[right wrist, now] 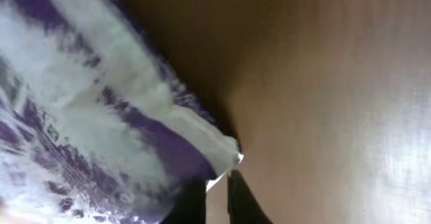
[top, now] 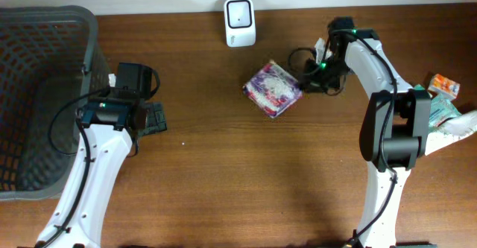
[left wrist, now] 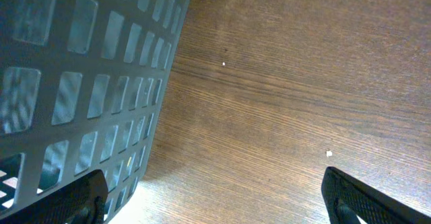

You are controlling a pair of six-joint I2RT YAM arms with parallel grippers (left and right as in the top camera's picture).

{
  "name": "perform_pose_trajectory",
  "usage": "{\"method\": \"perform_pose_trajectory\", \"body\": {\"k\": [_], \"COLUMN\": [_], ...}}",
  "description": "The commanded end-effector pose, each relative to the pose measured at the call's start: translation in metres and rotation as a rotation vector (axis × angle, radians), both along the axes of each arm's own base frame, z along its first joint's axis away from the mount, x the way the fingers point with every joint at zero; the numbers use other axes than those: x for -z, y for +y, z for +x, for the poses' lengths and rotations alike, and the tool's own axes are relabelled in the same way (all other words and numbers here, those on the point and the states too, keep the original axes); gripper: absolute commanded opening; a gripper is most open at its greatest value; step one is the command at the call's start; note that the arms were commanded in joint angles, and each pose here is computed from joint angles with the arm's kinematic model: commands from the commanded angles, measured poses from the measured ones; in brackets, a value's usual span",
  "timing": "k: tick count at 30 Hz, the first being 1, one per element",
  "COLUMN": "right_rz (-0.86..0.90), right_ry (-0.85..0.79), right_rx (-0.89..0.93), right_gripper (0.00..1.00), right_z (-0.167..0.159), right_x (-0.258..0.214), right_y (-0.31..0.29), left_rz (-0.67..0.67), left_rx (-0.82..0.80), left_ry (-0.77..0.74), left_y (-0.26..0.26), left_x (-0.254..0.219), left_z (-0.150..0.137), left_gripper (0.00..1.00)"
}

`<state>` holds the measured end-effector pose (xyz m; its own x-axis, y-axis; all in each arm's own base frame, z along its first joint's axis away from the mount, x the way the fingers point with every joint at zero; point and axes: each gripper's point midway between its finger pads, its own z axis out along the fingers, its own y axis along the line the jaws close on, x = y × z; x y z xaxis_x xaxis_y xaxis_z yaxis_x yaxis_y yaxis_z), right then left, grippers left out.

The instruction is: Scan the item barcode

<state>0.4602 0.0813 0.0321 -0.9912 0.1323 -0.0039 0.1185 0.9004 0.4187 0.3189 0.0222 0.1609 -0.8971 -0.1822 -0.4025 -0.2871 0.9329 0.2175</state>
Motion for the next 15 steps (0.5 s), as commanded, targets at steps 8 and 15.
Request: {"method": "perform_pose_trajectory", "body": {"k": [8,15], "right_rz": [0.240,0.175], "right_ry": [-0.009,0.181], "right_rx": [0.045,-0.060], "right_gripper": [0.66,0.71], "right_z": [0.011,-0.046], "right_x": [-0.093,-0.026], "right_y": [0.031,0.080], "left_rz": [-0.004,-0.004], "left_rx": [-0.013,-0.013], "left_ry": [-0.008,-0.008], "left_y": [0.001,0.001], "left_x": [-0.001,-0.001], "left_z": [0.000,0.000], "left_gripper": [0.99,0.99]}}
